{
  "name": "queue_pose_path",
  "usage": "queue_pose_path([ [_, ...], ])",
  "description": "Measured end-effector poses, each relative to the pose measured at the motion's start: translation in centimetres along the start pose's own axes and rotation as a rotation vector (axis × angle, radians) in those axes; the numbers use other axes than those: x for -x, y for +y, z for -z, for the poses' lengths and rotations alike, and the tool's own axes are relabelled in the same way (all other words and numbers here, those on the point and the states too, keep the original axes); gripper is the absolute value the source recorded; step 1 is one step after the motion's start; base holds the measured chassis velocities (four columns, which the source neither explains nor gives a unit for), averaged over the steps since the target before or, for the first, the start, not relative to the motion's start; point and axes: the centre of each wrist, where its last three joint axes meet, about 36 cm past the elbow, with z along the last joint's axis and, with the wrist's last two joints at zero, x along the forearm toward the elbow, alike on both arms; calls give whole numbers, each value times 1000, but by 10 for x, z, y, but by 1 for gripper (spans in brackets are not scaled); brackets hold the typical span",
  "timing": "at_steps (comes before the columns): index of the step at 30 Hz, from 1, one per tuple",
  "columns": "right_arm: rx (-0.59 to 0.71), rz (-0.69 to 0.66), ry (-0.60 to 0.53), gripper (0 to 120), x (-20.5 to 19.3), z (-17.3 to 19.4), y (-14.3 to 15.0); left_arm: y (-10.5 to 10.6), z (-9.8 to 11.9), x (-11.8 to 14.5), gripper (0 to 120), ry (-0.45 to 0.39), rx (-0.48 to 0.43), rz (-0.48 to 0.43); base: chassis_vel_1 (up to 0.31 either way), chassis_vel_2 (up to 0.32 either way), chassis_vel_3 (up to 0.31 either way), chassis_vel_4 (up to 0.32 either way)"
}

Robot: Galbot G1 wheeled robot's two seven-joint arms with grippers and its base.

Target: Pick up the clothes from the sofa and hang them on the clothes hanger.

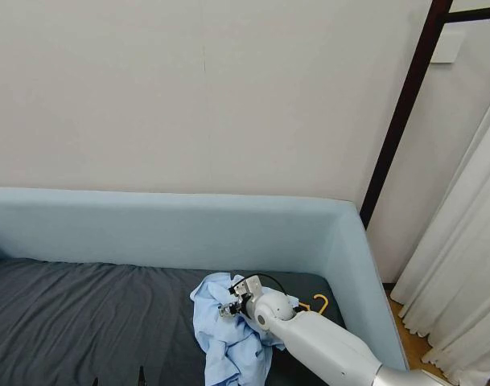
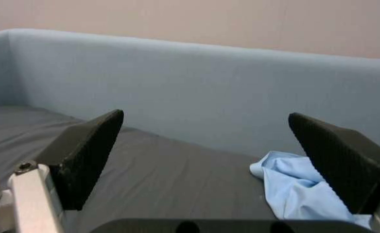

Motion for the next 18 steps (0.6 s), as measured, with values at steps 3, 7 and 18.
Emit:
queue_pose_path([
  [3,-1,-15,3,61,7,-8,-3,3,0,2,100,-2,-1,4,0,0,0,0],
  [7,9,-15,-12,48,8,-10,-5,4,0,2,100,-1,-2,6,0,0,0,0],
  [18,-17,-27,-27,8,6,-16,-4,1,-3,1,100,8,-16,24,0,0,0,0],
])
